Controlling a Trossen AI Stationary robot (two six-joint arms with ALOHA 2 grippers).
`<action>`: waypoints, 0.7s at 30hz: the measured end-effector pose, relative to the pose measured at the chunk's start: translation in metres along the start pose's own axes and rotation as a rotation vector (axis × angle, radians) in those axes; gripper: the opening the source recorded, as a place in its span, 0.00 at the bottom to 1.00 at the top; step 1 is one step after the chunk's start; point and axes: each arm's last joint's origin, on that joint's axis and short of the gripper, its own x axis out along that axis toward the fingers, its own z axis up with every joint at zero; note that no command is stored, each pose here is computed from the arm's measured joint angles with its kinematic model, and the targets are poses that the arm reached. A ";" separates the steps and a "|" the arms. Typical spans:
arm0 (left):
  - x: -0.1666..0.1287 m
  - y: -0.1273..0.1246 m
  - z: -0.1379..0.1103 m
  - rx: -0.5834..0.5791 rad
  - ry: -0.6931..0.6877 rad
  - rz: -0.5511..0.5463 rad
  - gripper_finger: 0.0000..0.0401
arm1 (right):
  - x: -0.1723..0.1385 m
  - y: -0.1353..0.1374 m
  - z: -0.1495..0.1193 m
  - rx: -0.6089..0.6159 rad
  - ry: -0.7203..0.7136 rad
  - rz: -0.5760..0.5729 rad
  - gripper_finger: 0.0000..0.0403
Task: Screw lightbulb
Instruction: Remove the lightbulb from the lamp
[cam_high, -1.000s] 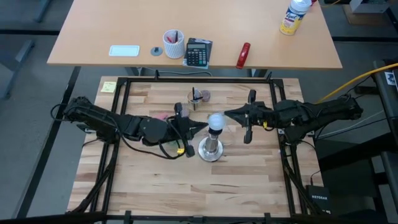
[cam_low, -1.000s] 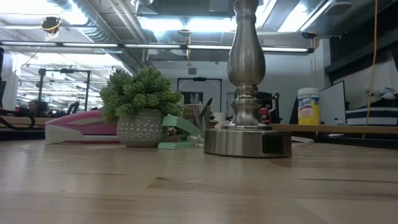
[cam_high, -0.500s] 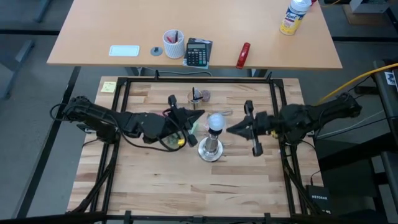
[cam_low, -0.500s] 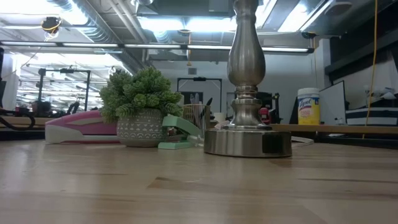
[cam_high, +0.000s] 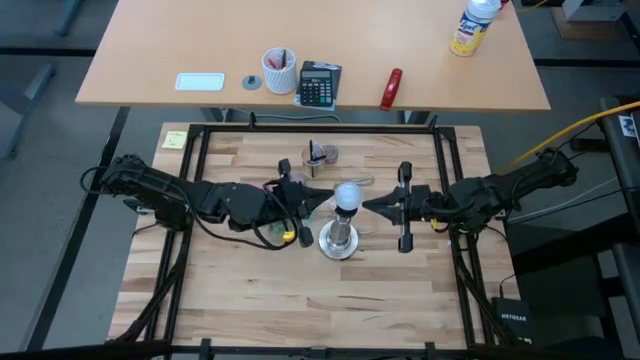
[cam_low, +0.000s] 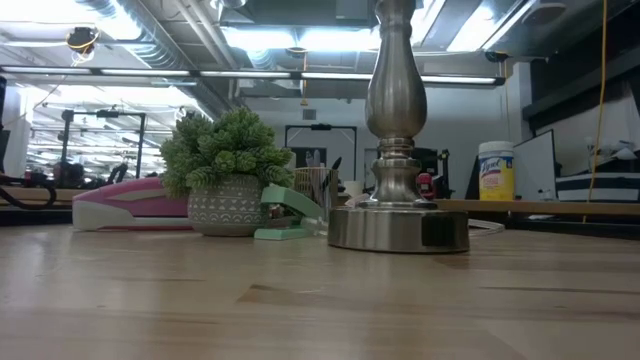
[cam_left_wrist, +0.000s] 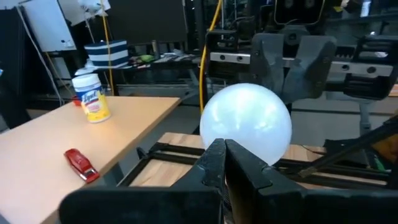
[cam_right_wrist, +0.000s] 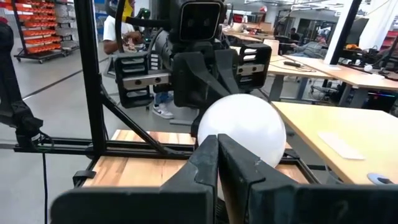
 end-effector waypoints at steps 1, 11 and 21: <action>0.000 0.000 0.000 -0.001 0.000 -0.002 0.00 | 0.000 0.000 0.000 0.000 0.000 0.000 0.04; 0.001 0.000 -0.001 0.001 0.003 -0.039 0.00 | 0.005 0.000 -0.004 -0.034 0.021 -0.095 0.04; 0.003 -0.005 -0.007 0.003 0.043 -0.088 0.00 | 0.006 -0.003 -0.006 -0.043 0.041 -0.215 0.04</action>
